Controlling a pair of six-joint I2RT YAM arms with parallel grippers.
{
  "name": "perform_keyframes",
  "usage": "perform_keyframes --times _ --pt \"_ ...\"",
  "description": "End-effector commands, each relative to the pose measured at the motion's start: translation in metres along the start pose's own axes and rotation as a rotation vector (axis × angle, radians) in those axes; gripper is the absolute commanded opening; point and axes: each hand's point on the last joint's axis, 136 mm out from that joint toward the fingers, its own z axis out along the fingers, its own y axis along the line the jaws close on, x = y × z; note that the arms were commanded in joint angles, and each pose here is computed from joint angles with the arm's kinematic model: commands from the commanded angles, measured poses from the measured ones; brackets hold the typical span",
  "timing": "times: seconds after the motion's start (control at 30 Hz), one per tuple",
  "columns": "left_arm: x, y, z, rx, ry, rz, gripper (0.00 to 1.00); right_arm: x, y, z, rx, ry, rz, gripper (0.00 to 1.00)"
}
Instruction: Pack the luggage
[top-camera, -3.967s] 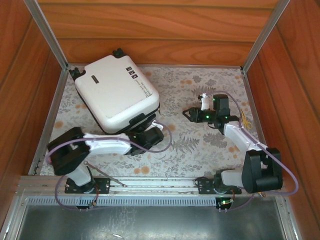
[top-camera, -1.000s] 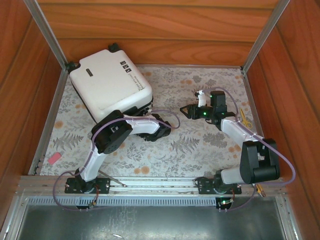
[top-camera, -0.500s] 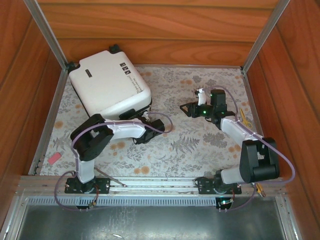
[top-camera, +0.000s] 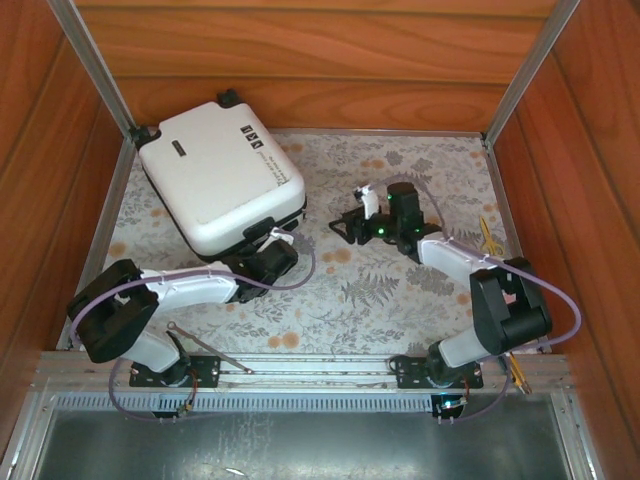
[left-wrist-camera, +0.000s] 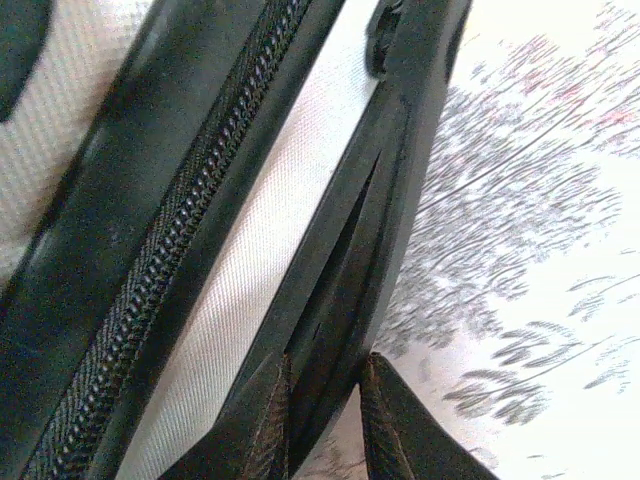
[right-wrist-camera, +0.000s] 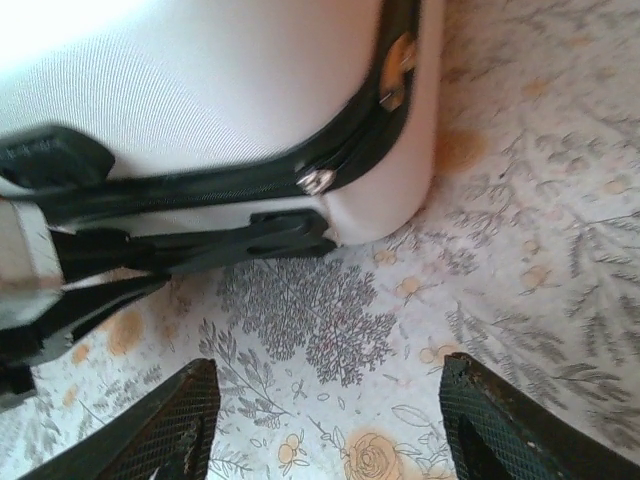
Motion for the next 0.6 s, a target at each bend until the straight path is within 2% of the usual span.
perform_keyframes --times 0.0,0.37,0.57 --pt "0.033 -0.084 -0.002 0.414 0.086 0.025 0.0 0.008 -0.004 0.014 0.052 -0.008 -0.082 0.64" --pt "0.044 -0.079 0.004 0.376 0.136 0.029 0.0 0.014 -0.029 0.056 0.057 -0.006 -0.102 0.66" --pt "0.048 -0.069 -0.008 0.374 0.136 0.008 0.0 0.013 -0.037 0.056 0.094 -0.018 -0.129 0.7"
